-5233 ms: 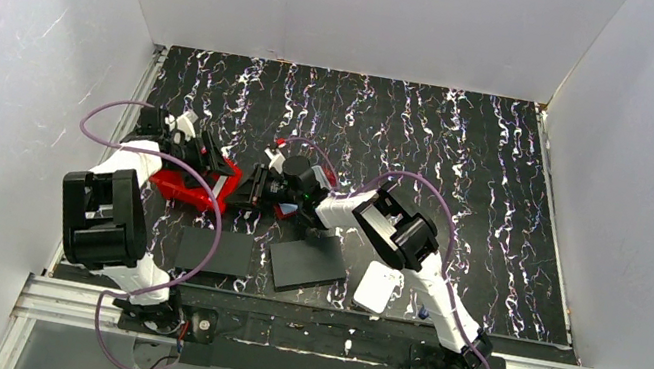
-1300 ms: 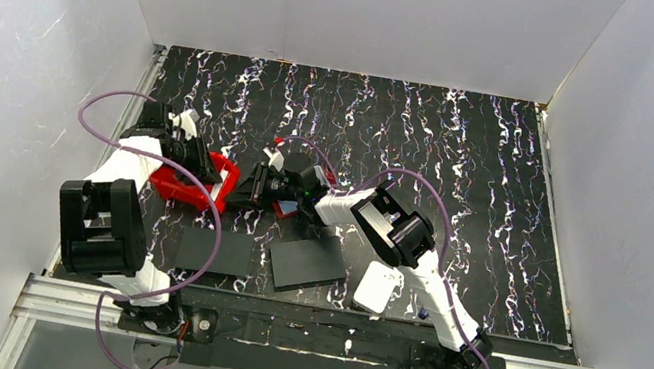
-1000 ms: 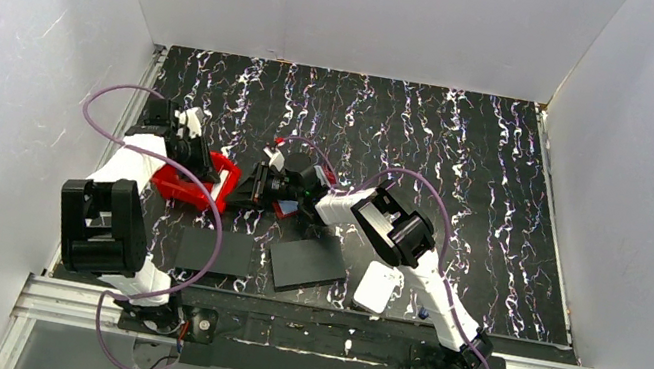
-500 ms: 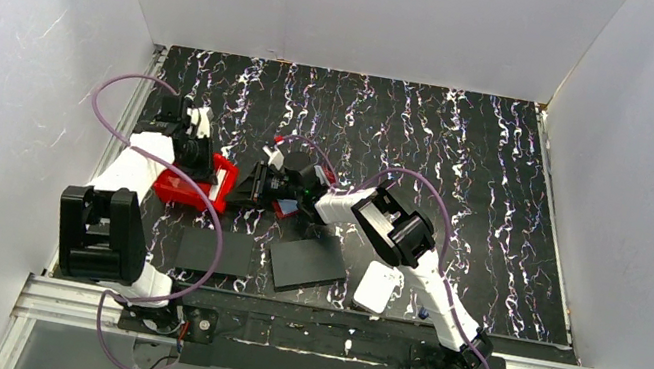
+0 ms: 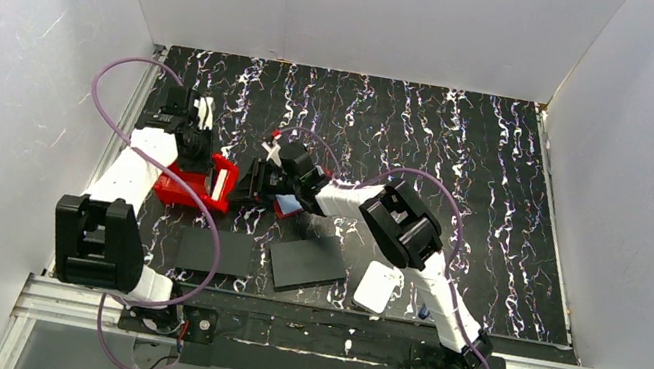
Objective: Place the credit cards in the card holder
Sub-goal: Pick up the credit card from the storage box.
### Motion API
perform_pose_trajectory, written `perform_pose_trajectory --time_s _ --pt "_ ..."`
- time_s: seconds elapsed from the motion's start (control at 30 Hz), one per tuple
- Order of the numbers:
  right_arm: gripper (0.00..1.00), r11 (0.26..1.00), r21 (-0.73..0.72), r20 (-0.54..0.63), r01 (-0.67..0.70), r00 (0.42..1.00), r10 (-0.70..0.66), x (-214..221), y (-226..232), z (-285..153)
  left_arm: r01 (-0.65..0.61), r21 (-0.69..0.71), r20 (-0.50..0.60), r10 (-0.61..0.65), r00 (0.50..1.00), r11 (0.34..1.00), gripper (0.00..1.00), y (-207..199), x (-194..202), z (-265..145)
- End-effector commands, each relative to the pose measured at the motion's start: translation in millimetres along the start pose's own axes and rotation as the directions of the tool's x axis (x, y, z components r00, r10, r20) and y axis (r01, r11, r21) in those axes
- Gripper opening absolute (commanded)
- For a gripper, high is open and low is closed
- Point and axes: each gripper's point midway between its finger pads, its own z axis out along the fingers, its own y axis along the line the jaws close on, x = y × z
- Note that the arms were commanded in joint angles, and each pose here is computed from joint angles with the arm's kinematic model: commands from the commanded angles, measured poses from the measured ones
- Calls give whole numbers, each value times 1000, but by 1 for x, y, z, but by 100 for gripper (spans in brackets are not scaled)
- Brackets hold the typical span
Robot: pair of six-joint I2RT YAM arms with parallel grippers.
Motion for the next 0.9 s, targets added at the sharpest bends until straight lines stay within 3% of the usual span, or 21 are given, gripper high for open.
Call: perform_pose_trajectory --time_s 0.0,0.23,0.3,0.4,0.5,0.53,0.6,0.67,0.73,0.87 --pt "44 992 78 13 98 995 -99 -25 20 -17 -47 -93 117 57 991 995 0 2 -23 -38" --pt "64 956 181 -22 233 972 -233 -47 43 -59 -32 -87 294 56 954 996 0 -12 -56 -91" --pt "72 929 219 -29 298 954 -299 -51 45 -84 -16 3 333 14 943 1000 0 -29 -63 -104" --pt "82 928 158 -32 338 941 -337 -55 51 -121 21 228 368 -106 924 973 0 -68 -71 -115" --pt "89 950 2 56 312 949 -311 -70 69 -158 7 532 392 -254 884 847 0 -120 -87 -130" --pt "91 934 -86 135 348 933 -335 -80 90 -171 0 602 401 -303 864 798 0 -130 -93 -133" --pt "93 934 -200 219 295 943 -251 -86 111 -194 -10 728 388 -400 830 686 0 -150 -102 -144" --pt "93 909 -326 280 260 945 -169 -90 128 -215 4 790 347 -453 821 613 0 -162 -104 -147" --pt "91 872 -432 317 228 944 -90 -92 140 -232 -7 814 334 -458 824 581 0 -175 -102 -147" --pt "84 834 -526 296 167 955 -5 -94 146 -235 -3 867 297 -511 807 499 0 -193 -99 -151"
